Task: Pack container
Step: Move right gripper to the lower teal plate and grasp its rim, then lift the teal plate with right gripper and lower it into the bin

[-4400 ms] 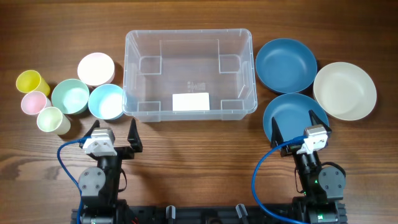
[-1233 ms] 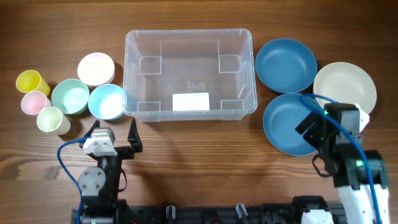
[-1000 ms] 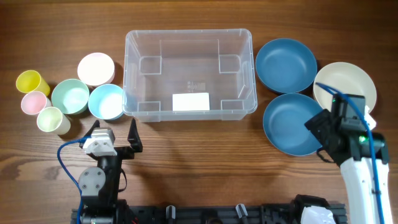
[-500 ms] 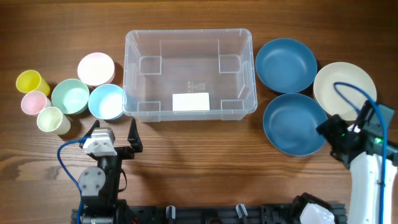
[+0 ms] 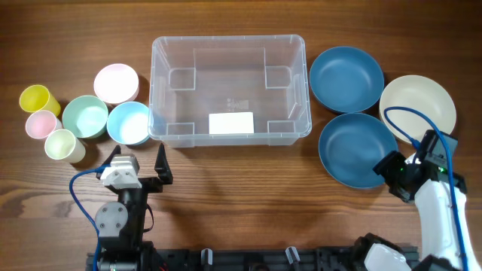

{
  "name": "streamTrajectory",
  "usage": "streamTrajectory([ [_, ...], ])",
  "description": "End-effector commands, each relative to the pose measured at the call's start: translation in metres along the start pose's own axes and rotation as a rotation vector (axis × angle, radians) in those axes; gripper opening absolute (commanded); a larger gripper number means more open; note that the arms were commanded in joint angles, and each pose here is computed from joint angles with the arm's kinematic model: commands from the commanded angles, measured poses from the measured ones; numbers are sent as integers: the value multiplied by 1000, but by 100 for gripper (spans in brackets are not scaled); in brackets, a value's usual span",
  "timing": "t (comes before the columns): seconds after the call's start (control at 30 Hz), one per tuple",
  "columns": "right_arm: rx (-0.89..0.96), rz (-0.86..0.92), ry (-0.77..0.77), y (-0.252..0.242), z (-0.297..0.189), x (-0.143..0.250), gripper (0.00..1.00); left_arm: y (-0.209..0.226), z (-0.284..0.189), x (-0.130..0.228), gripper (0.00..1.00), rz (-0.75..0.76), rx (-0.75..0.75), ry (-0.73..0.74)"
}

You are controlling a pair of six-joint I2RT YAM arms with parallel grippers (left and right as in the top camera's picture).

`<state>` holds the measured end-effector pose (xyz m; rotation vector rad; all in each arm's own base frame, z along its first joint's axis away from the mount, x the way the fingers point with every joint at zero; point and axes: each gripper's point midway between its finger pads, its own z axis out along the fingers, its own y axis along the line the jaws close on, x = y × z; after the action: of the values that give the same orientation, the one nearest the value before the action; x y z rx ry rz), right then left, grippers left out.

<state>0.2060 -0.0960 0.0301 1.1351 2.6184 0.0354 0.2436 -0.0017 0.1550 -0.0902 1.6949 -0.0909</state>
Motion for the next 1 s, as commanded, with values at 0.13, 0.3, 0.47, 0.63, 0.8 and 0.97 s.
streamTrajectory([
  [0.13,-9,-11,57,2,17,5,48,-3,1,4,100,16,20,9],
  [0.3,-15,-10,61,3,16,4,21,-3,1,4,100,16,20,9],
  [0.47,-24,-23,47,5,10,2,14,-3,1,4,100,17,20,9],
  [0.63,-31,-32,28,6,5,0,4,-3,1,4,100,16,20,9],
  [0.8,-41,-45,-3,8,-9,-4,4,-3,1,4,100,16,20,9],
  [0.97,-57,-69,-51,12,-43,-11,4,-3,1,4,100,16,20,9],
])
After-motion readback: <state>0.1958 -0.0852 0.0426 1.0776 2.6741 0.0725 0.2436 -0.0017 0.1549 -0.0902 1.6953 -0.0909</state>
